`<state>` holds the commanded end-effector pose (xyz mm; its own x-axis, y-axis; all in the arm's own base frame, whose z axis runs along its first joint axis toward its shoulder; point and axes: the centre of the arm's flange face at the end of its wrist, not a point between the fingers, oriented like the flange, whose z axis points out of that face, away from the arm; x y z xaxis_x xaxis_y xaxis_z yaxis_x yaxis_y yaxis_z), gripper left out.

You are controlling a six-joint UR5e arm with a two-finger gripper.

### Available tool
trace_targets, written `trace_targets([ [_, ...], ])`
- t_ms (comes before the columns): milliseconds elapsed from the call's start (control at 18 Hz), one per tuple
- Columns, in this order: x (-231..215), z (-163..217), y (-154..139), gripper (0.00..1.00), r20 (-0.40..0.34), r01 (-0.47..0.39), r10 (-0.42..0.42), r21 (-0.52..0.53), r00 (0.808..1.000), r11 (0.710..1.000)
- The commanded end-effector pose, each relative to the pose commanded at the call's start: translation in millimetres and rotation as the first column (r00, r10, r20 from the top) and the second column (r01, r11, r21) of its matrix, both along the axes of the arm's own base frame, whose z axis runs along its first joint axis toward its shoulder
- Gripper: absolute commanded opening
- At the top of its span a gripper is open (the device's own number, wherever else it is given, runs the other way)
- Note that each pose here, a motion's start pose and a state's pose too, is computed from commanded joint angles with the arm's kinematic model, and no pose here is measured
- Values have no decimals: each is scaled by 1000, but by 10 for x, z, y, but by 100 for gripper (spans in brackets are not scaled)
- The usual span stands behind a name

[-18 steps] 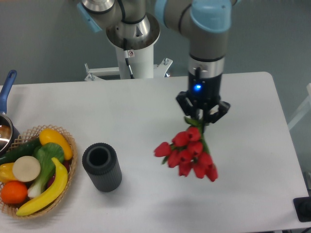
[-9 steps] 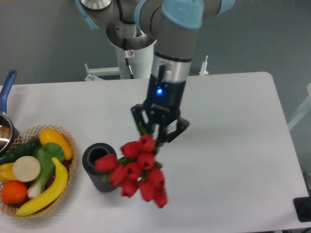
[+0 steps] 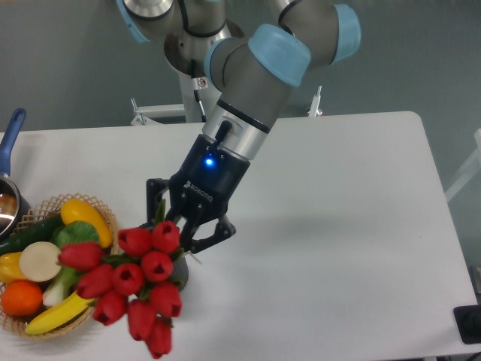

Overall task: Insert the flowers into the vase
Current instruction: 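Lower the tulip stems into the vase opening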

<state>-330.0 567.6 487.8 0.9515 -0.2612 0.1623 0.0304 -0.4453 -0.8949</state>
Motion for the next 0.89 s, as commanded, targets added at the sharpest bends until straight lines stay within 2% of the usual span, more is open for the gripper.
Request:
trace_targets([
  [111, -45, 8, -65, 0, 28, 15, -16, 28, 999, 999],
  [389, -8, -60, -87, 2, 41, 57, -59, 62, 997, 996],
  [500, -56, -203, -166, 3, 40, 86, -90, 92, 995, 992],
  [667, -9, -437, -214, 3, 58, 94, -98, 76, 993, 993],
  [889, 69, -535, -205, 3, 39, 119, -123, 80, 992, 990],
])
